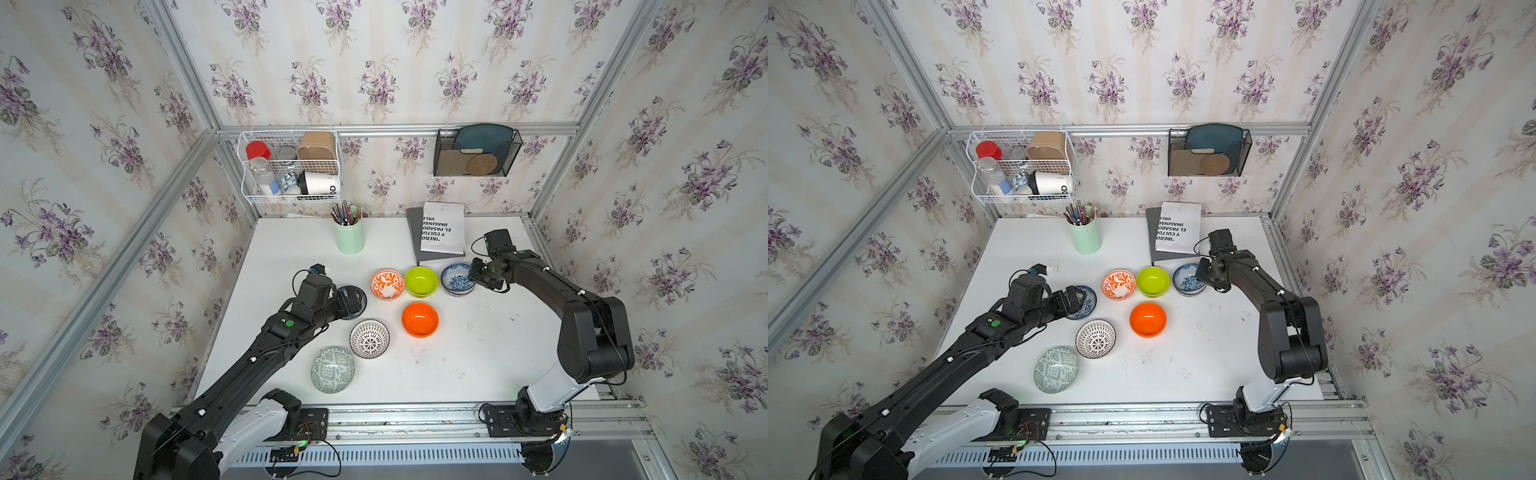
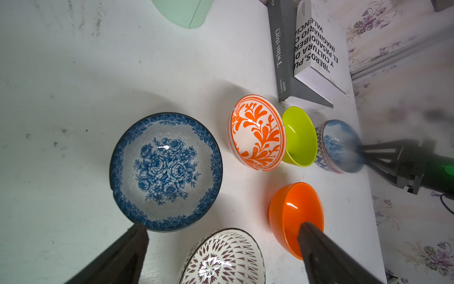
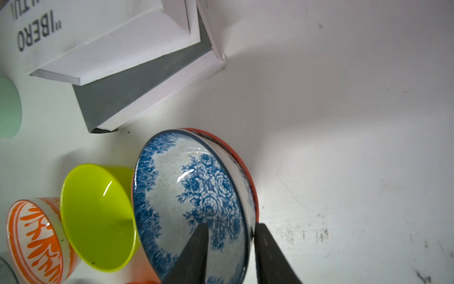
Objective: Stack the bowls
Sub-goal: Place the bowl on the bowl.
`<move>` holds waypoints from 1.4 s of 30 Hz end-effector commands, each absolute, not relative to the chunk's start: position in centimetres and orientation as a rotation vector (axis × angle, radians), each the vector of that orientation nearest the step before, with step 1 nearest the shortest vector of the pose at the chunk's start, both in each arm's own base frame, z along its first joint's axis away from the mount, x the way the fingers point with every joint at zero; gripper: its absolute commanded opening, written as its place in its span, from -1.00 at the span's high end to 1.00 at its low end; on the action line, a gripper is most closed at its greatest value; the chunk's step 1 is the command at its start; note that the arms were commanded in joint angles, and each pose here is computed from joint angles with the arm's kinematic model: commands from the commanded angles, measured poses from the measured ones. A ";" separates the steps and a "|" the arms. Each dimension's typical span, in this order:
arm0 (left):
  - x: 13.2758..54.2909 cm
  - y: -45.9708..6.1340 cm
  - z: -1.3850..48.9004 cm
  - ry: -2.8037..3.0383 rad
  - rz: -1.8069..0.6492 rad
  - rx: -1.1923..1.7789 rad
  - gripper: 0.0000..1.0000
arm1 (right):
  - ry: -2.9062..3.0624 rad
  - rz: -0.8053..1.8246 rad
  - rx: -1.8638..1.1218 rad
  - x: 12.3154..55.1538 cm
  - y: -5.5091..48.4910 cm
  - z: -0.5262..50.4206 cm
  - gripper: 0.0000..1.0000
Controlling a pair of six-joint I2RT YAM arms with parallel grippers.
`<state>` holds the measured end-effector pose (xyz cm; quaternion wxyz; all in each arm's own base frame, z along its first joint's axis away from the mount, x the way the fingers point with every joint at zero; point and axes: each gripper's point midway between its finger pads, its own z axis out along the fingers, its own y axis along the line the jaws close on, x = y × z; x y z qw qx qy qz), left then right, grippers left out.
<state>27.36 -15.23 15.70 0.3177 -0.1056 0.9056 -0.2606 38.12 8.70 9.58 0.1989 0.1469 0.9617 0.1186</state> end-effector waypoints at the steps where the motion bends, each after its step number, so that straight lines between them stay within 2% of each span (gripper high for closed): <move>1: 27.6 -15.3 16.1 2.361 -0.698 -0.268 -0.99 | 2.685 0.296 0.419 37.6 8.2 10.2 0.22; 4: 27.5 -15.3 16.1 2.363 -0.699 -0.269 -0.99 | 2.672 0.292 0.425 37.3 8.0 10.4 0.34; 8: 27.4 -15.2 16.0 2.366 -0.695 -0.274 -0.99 | 2.690 0.276 0.432 37.1 7.8 9.2 0.78; 10: 27.4 -15.2 16.0 2.365 -0.695 -0.279 -0.99 | 2.702 0.278 0.434 37.0 7.9 8.6 0.91; 13: 27.4 -15.1 16.0 2.365 -0.694 -0.283 -0.99 | 2.704 0.274 0.436 37.1 7.9 8.2 0.99; 18: 27.5 -15.1 15.8 2.371 -0.690 -0.282 -0.99 | 2.693 0.271 0.429 37.1 7.8 8.8 0.99; 20: 27.5 -15.1 15.9 2.371 -0.689 -0.284 -0.99 | 2.677 0.276 0.426 37.1 7.8 9.5 0.94; 24: 27.6 -15.1 15.6 2.388 -0.679 -0.295 -0.99 | 2.656 0.294 0.425 36.9 7.8 10.7 0.52; 26: 27.5 -14.9 15.4 2.408 -0.666 -0.311 -0.99 | 2.633 0.311 0.426 36.6 7.9 11.7 0.17; 30: 27.4 -14.0 14.5 2.464 -0.612 -0.380 -0.99 | 2.555 0.406 0.424 35.9 8.5 13.8 -0.08; 35: 27.9 -12.3 12.7 2.549 -0.625 -0.535 -0.99 | 2.436 0.640 0.363 34.1 11.6 16.0 -0.13; 42: 29.1 -12.5 11.1 2.721 -0.642 -0.586 -0.82 | 2.335 0.843 0.206 29.7 18.9 15.8 -0.12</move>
